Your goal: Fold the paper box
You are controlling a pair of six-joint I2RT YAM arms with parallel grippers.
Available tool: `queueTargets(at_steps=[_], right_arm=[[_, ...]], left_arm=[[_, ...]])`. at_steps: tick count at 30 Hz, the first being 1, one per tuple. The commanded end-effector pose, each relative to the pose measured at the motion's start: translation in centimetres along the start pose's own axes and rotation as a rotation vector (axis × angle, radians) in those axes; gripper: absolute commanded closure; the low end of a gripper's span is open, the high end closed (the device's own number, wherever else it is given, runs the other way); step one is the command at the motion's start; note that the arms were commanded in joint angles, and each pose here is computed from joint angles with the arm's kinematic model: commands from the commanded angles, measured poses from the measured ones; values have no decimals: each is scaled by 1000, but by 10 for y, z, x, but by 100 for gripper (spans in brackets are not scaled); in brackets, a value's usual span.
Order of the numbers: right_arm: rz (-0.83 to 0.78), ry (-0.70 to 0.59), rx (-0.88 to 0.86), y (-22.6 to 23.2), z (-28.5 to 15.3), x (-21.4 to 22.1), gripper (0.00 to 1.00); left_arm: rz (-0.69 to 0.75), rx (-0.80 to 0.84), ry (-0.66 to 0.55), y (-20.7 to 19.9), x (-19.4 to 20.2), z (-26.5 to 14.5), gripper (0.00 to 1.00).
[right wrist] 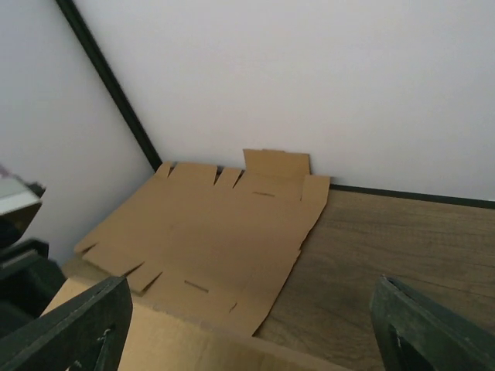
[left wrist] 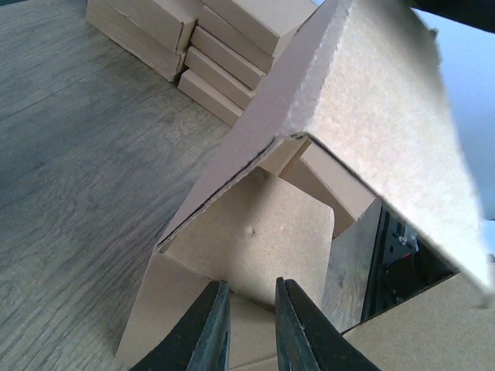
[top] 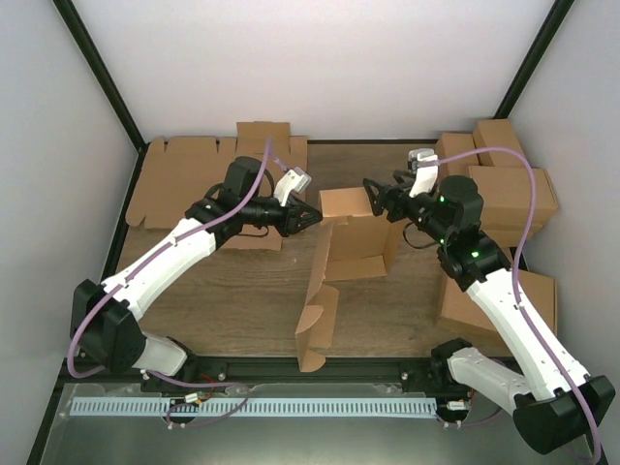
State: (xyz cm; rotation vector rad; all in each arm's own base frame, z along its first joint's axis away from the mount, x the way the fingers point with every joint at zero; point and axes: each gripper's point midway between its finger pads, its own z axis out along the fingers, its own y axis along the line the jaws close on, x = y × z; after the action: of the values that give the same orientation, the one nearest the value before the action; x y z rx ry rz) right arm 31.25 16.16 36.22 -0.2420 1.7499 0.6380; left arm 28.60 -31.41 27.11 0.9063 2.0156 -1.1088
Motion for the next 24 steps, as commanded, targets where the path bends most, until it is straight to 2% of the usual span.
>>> queueTargets(at_steps=[1,5,12,16,21,24], right_arm=[[-167,40,-157,30,-4,0,13],[-381,53,-268,47,0,2,17],[-522,78,-270,51,11,-22,19],[-518,132,-293,55,21,-30,23],[-419,295,-347,57,30,-9,25],[-362,320,-358,58,27,3,26]], left_arm=[[-21,-35,55,6,19,1,81],[-23,-34,55,6,19,1,81],[-23,-35,60,5,22,1,81],[-24,-39,61,6,23,0,81],[-23,-44,63,6,24,0,81],[-26,-48,65,7,25,0,81]])
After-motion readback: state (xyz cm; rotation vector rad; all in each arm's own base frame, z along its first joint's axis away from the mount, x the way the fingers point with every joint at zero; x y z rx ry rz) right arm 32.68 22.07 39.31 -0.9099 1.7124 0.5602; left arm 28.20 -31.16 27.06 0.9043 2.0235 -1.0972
